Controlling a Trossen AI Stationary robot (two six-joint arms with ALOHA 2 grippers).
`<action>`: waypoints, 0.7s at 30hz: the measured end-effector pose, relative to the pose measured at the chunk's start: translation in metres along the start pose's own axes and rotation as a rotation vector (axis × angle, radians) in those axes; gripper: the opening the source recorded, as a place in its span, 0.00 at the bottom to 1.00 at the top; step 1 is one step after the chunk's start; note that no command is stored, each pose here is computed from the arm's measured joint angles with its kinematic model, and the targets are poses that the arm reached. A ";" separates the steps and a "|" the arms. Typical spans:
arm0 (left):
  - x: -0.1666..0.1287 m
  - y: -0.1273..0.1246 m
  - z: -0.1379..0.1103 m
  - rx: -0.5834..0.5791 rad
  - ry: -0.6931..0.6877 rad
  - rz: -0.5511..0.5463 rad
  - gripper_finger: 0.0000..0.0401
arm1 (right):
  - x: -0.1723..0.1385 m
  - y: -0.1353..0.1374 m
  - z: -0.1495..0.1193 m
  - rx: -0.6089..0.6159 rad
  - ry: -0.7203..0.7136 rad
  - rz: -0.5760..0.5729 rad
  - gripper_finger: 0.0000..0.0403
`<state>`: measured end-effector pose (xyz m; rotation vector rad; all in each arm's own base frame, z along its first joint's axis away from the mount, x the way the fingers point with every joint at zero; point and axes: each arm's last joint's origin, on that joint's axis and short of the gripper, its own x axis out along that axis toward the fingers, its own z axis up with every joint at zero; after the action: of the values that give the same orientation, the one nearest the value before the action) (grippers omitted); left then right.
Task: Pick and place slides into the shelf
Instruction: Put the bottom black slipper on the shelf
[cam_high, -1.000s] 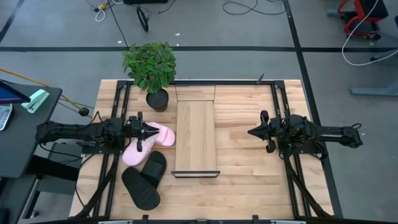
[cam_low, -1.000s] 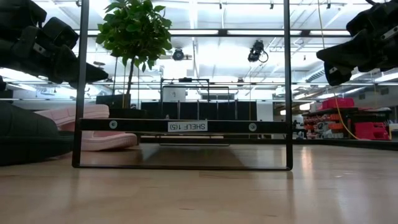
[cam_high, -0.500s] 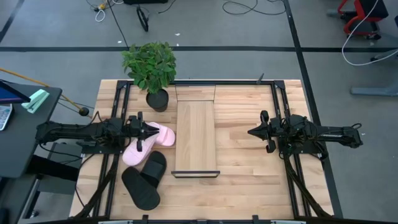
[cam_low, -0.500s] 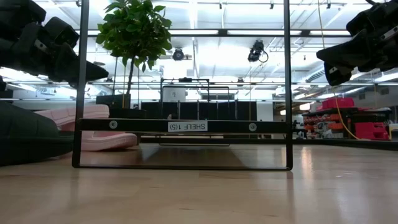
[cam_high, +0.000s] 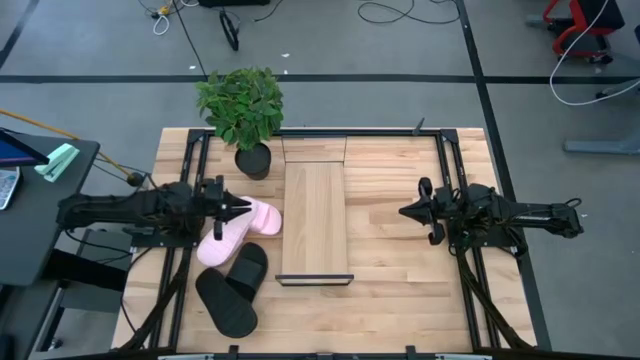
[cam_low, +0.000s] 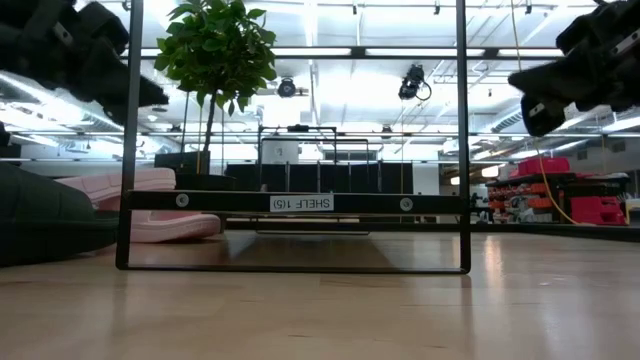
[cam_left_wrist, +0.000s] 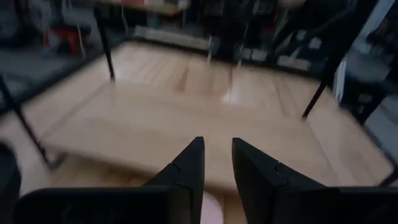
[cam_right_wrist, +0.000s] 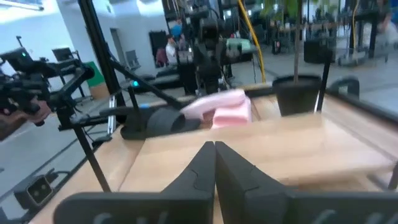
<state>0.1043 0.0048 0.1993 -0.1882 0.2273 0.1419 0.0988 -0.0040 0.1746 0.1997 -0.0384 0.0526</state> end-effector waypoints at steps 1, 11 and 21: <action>-0.001 0.000 0.001 0.003 0.024 0.004 0.23 | 0.000 0.000 0.002 -0.003 -0.020 0.004 0.03; 0.002 -0.016 0.035 0.049 0.022 -0.072 0.23 | -0.001 0.003 0.011 -0.071 -0.112 0.046 0.03; 0.015 -0.033 0.063 0.124 0.075 -0.072 0.23 | 0.002 0.009 0.041 -0.120 -0.163 0.052 0.03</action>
<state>0.1371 -0.0124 0.2615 -0.0781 0.3023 0.0492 0.0985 -0.0032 0.2171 0.0821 -0.2092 0.0859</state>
